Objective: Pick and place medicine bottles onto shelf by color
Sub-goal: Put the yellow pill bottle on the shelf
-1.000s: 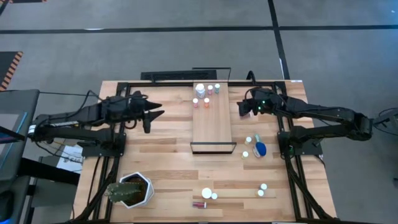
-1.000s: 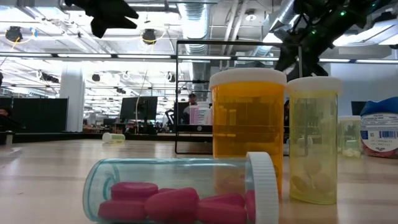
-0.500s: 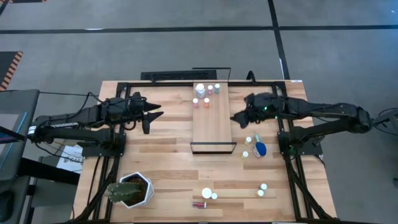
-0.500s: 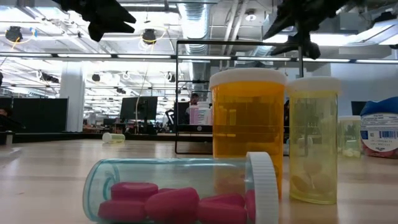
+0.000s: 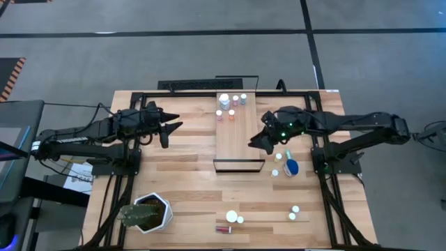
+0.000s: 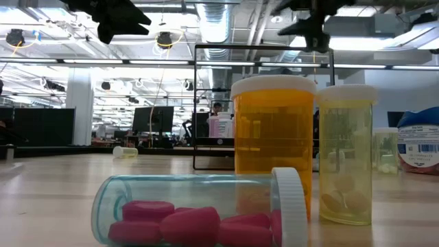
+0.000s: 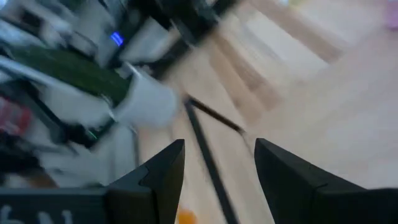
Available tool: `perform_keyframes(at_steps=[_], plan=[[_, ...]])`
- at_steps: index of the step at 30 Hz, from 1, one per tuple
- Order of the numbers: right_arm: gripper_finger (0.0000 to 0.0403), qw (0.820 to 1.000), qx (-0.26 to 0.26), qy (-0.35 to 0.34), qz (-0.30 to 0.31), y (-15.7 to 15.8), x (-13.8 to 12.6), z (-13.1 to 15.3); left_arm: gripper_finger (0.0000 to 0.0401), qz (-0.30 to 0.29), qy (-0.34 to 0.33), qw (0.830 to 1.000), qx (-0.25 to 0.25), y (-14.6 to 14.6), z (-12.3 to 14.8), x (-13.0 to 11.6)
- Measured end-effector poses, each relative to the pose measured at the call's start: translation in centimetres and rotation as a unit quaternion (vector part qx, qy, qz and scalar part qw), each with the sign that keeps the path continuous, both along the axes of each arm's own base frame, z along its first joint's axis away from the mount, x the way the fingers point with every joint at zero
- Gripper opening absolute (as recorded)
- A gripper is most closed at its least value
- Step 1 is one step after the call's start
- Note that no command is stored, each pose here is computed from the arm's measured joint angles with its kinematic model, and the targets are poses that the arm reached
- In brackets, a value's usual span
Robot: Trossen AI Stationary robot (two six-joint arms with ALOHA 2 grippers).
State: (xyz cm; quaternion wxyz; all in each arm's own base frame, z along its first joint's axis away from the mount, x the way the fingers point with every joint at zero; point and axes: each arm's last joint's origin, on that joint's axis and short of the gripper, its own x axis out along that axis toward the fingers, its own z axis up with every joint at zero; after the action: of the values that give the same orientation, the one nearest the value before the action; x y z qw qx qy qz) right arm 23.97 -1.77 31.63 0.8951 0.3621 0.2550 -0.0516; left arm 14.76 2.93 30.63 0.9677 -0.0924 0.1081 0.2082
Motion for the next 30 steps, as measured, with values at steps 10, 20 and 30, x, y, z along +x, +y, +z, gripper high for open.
perform_keyframes(at_steps=[10, 20, 30], plan=[[0.0216, 0.952, -0.072, 0.292, -0.065, -1.0, -2.1, 0.8, 0.0149, 0.005, -0.003, 1.0, -0.02, 0.0, -0.1, 0.0], [0.0242, 0.882, -0.041, 0.467, -0.058, -1.2, -0.1, -3.8, 0.0149, 0.002, 0.0, 1.0, -0.029, 0.0, -0.2, 0.0], [0.0249, 0.849, -0.071, 0.524, 0.011, -0.2, 1.4, -6.2, 0.0149, 0.001, 0.032, 0.998, -0.052, -0.1, -0.9, -0.3]])
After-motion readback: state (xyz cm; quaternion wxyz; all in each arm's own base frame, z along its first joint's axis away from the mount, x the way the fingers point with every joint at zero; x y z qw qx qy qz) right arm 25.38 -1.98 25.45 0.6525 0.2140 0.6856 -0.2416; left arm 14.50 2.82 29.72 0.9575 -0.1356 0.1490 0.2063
